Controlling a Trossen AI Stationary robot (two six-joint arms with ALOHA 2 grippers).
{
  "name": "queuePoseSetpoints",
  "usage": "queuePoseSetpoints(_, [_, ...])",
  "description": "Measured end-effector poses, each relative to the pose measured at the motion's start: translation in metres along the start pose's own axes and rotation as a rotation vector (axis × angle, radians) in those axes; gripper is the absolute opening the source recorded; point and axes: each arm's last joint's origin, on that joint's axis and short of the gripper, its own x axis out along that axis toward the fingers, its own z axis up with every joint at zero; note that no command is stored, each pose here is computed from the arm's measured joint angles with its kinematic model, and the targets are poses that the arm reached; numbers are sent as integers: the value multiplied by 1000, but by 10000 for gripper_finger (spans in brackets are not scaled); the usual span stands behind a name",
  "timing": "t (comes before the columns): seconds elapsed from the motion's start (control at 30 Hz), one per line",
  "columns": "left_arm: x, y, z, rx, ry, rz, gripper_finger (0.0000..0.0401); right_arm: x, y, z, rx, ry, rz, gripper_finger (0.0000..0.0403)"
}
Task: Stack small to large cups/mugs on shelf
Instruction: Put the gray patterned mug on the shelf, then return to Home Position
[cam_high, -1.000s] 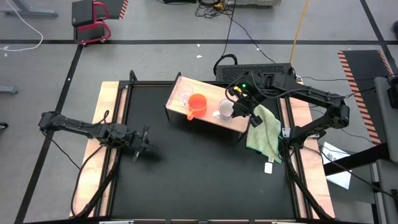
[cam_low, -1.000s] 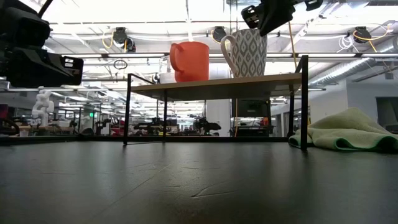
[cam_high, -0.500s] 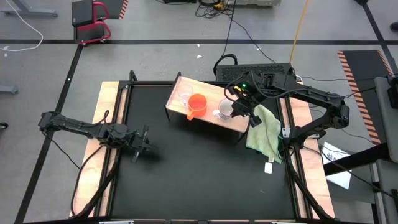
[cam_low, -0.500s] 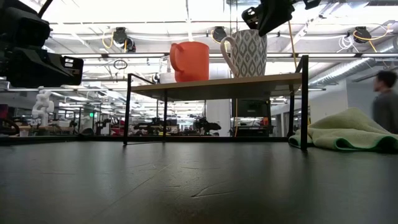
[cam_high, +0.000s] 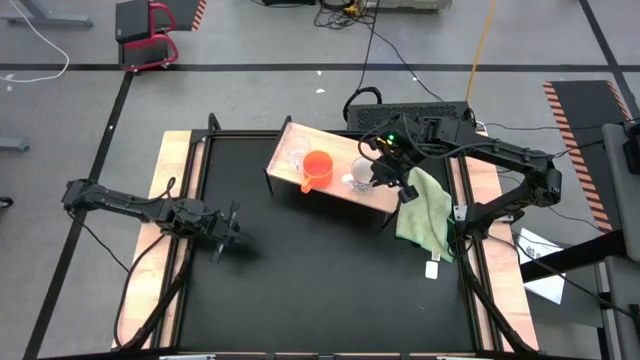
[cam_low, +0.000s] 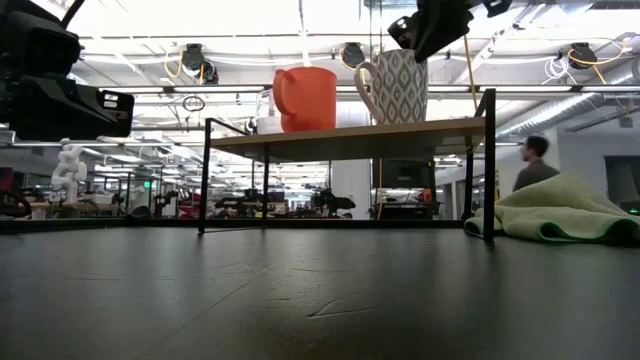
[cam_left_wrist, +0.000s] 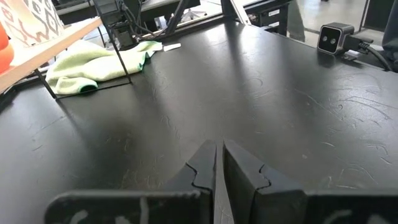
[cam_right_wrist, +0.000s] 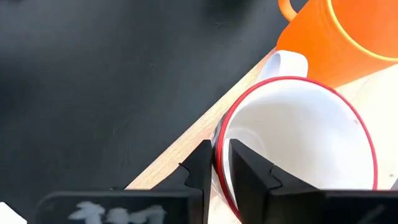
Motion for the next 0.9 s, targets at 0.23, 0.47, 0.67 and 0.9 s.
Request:
queuePoseSetpoints(0.23, [0,0,0,-1,0,-1,31,-1,-3,-2,30,-3,-9,58])
queuePoseSetpoints(0.47, [0,0,0,-1,0,-2,31,-1,-3,-2,41,-11,-5,67])
queuePoseSetpoints(0.67, [0,0,0,-1,0,-2,31,-4,-2,-1,60,-17,-8,80])
queuePoseSetpoints(0.9, [0,0,0,0,0,-2,31,-17,-1,6,72,-47,-15,94])
